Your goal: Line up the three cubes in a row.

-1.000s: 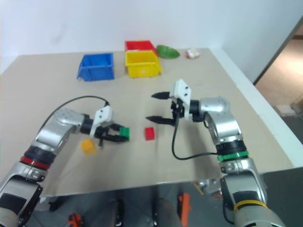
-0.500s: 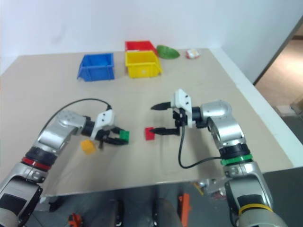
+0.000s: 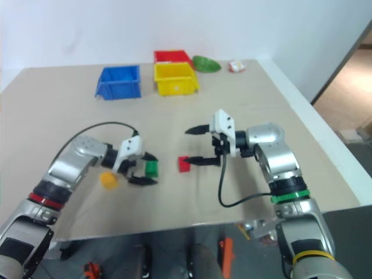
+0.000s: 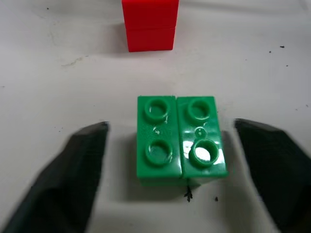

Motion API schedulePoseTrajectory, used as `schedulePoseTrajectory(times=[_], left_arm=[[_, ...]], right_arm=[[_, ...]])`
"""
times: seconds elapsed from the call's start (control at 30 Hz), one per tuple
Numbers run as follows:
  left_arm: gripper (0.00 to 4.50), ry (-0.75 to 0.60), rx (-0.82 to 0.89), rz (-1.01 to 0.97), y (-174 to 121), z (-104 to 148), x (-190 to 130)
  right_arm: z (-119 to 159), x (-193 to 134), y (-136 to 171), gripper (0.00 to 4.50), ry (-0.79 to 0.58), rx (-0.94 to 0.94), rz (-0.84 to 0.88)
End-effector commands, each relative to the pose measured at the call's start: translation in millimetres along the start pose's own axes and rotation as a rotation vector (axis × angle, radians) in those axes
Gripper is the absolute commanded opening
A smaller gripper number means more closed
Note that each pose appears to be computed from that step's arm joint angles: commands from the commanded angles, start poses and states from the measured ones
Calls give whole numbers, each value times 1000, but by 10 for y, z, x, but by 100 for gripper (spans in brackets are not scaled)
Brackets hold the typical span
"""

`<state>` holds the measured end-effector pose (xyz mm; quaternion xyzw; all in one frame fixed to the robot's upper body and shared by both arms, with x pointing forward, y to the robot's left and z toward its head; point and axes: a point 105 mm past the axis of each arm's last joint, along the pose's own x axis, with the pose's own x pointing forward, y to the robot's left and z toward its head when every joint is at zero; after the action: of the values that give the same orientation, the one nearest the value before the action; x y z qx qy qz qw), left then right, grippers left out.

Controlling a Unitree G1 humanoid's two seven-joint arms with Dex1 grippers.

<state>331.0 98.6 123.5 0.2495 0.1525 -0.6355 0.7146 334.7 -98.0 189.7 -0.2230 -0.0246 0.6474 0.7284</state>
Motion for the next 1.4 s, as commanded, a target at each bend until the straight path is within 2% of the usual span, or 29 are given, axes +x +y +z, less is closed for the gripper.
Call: schedulePoseTrajectory(times=[0.03,0.2,0.4,0.57,0.73,0.83,0.93,1.27,1.4], left_arm=[[448,-20,86,30,61,243,-148],[448,-16,113,40,45,358,-304],[448,-56,40,74,-21,480,-593],[448,-178,-56,312,71,558,-884],[448,-257,-78,526,-68,514,-984],[448,-307,-113,655,-178,437,-1042],[448,-371,-173,654,-420,345,-1016],[448,-313,-260,807,-535,-56,-1060],[448,-282,-277,806,-602,-175,-1042]], right_arm=[[91,-40,-54,450,-10,-43,-20],[95,-51,-71,450,-7,-46,-24],[106,-76,-106,450,-3,-52,-37],[104,-95,-108,450,-8,-50,-53],[65,-106,-69,450,-3,-43,-48],[57,-85,-72,450,-3,-42,-42],[72,-29,-79,450,-14,-46,-26],[65,-6,-91,450,-10,-55,-7],[51,-31,-76,450,-1,-50,-8]])
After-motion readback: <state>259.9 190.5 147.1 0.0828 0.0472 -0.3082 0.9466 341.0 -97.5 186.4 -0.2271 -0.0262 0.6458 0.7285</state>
